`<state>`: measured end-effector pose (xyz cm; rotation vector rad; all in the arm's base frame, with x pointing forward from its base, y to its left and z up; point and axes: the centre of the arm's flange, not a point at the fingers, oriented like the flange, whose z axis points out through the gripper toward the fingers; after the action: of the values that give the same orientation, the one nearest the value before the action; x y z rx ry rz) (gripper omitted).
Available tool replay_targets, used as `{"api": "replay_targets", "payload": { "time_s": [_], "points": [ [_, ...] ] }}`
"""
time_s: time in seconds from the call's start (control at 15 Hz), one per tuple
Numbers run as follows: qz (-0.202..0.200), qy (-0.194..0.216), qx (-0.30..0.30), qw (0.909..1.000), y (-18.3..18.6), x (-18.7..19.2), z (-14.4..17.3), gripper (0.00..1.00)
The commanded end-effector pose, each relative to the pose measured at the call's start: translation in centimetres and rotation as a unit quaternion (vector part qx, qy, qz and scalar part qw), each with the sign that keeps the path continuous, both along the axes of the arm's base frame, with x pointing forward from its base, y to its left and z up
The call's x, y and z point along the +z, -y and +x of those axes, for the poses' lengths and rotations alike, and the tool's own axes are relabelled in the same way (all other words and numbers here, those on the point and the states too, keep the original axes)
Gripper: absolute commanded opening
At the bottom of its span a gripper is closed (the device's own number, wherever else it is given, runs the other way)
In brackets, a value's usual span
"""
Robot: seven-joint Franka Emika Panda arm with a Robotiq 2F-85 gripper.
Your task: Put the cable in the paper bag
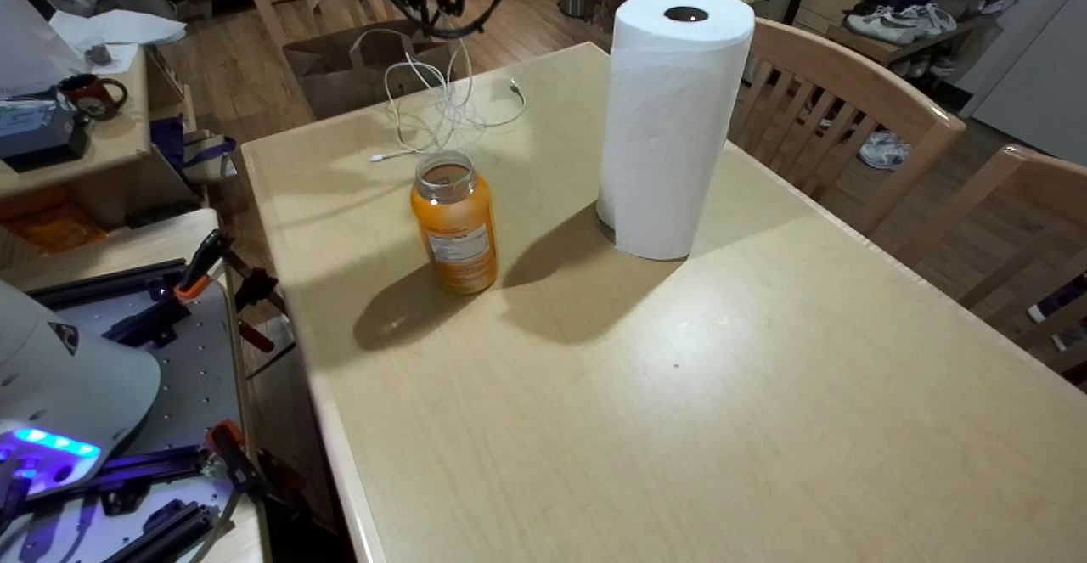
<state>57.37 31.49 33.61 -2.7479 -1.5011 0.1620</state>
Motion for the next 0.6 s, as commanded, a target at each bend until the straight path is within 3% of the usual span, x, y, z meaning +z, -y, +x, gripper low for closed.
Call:
{"api": "replay_targets", "payload": {
  "time_s": [0.0,0.27,0.53],
  "points": [
    [0.05,-0.066,0.004,0.9966,-0.1,-6.7,-0.1,0.3],
    [0.064,-0.111,0.001,0.9917,-0.4,-10.9,-0.6,0.55],
    [0.064,-0.126,-0.006,0.9899,-0.2,-12.2,-0.9,0.81]
  ]
}}
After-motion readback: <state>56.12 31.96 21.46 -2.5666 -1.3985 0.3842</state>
